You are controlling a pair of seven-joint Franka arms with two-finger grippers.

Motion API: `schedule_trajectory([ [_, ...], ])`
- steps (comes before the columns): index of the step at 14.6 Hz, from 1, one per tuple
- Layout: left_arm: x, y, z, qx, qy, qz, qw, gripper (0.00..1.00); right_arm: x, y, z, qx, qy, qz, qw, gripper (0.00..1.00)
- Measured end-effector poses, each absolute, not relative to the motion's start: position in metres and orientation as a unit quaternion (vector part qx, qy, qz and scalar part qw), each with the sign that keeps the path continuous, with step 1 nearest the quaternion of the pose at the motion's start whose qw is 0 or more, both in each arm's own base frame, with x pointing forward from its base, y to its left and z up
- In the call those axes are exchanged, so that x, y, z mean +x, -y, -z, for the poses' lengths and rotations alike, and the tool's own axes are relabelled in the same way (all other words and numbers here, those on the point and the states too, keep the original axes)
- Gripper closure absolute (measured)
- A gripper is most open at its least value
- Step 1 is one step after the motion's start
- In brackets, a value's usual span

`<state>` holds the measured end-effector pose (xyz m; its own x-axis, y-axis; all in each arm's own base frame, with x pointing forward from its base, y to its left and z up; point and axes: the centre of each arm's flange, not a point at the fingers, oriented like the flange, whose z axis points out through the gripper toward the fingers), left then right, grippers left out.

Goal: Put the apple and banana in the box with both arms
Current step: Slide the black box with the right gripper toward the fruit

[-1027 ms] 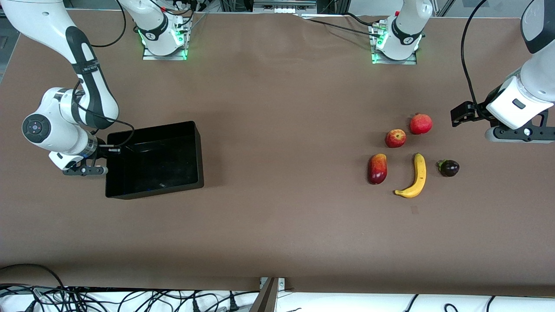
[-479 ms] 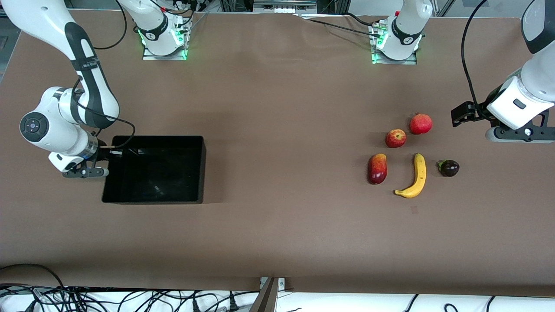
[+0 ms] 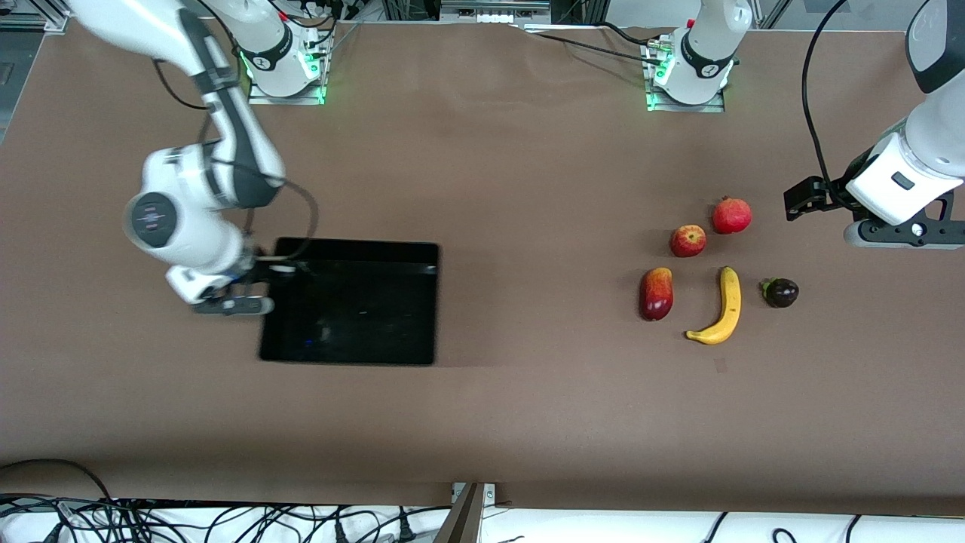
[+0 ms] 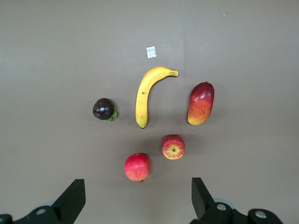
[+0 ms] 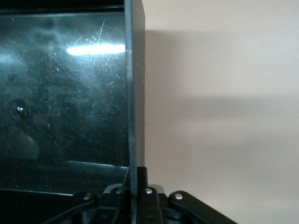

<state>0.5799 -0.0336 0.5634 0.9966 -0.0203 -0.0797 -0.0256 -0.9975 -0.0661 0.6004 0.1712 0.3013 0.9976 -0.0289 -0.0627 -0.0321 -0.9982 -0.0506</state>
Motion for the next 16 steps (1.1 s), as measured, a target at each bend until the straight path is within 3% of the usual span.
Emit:
schedule_trajectory([
  [4,0.58,0.033,-0.563,-0.999,-0.011,-0.04,0.034,0.0,0.582,-0.301,-0.313,-0.996,-0.067,-0.025,0.054,0.96],
  [8,0.58,0.033,-0.563,-0.999,-0.011,-0.04,0.034,0.0,0.559,-0.416,-0.288,-0.993,-0.099,-0.023,0.056,0.96],
  [16,0.578,0.032,-0.562,-0.998,-0.01,-0.047,0.034,0.0,0.527,-0.508,-0.24,-0.997,-0.036,0.0,0.072,0.96],
])
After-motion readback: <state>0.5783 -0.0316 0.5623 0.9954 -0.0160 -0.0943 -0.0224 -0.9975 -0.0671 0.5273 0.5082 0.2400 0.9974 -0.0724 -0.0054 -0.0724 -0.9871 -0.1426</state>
